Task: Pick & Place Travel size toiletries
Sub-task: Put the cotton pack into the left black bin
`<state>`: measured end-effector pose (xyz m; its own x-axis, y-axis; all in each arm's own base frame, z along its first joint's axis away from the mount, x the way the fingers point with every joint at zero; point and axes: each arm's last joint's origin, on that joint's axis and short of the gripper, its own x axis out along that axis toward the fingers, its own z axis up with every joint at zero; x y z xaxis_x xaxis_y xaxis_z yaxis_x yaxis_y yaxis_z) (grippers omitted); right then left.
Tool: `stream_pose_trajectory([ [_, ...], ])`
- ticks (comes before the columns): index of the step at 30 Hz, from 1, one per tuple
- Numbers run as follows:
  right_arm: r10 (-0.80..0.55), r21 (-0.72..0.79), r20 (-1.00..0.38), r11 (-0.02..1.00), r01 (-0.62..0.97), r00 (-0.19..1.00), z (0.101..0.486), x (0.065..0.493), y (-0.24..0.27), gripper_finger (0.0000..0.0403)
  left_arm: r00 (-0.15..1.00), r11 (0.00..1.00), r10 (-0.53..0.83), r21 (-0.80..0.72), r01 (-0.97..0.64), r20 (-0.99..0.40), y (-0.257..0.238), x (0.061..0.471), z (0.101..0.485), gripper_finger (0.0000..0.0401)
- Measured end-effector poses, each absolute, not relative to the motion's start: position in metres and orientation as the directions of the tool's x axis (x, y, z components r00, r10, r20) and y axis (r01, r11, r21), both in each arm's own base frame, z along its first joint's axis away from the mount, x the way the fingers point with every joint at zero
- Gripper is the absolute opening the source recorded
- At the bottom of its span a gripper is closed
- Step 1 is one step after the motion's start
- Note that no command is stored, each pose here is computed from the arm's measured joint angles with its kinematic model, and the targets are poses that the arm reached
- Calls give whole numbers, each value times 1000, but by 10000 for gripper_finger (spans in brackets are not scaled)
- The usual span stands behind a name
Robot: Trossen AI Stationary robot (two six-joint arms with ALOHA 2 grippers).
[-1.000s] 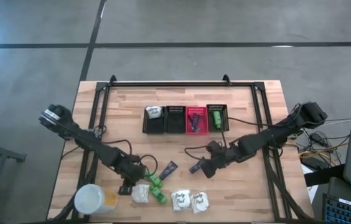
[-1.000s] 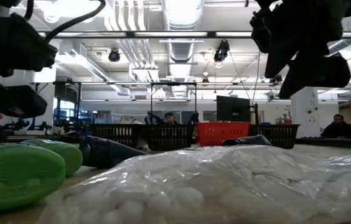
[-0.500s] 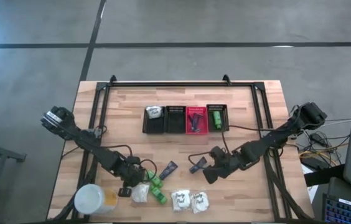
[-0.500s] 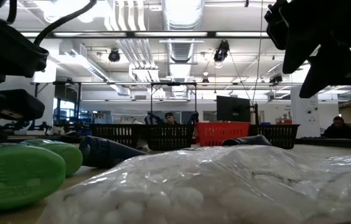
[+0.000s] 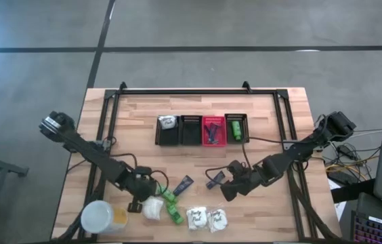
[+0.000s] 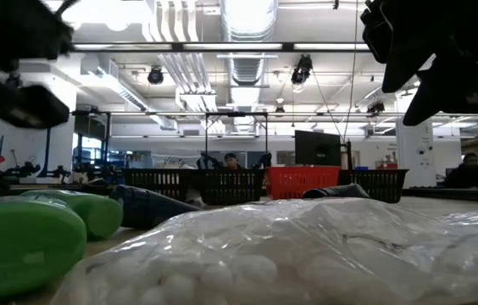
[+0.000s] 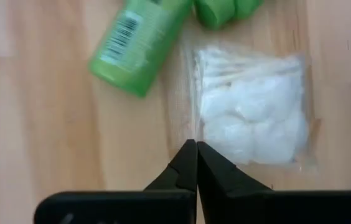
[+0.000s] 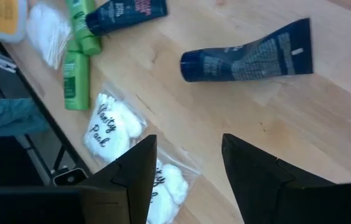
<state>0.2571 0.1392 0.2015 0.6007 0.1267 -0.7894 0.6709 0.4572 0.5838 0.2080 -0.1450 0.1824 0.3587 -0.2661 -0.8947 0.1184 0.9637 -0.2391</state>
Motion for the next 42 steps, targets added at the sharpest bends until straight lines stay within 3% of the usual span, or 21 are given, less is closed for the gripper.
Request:
stream_pose_trajectory([
  [9, 156, 720, -639, 467, 514, 753, 216, 274, 139, 194, 663, 981, -162, -192, 27, -731, -124, 191, 251, 1],
  [12, 132, 737, -604, 467, 488, 786, 219, 280, 133, 199, 690, 980, -136, -200, -13, -711, -116, 182, 261, 1],
  [17, 111, 729, -601, 481, 486, 792, 220, 284, 125, 199, 599, 929, -223, -355, -109, -769, -115, 176, 251, 30],
  [26, 93, 714, -616, 483, 506, 782, 218, 286, 117, 200, 478, 798, -193, -420, -433, -857, -132, 198, 221, 158],
  [33, 59, 671, -695, 410, 617, 716, 211, 279, 115, 215, 442, 797, -143, -368, -479, -886, -158, 231, 213, 229],
  [37, 30, 614, -749, 407, 676, 662, 206, 274, 110, 224, 363, 785, -76, -281, -552, -928, -174, 252, 209, 235],
  [42, -11, 523, -799, 479, 704, 601, 203, 270, 99, 241, 205, 759, 36, -106, -642, -978, -192, 277, 202, 236],
])
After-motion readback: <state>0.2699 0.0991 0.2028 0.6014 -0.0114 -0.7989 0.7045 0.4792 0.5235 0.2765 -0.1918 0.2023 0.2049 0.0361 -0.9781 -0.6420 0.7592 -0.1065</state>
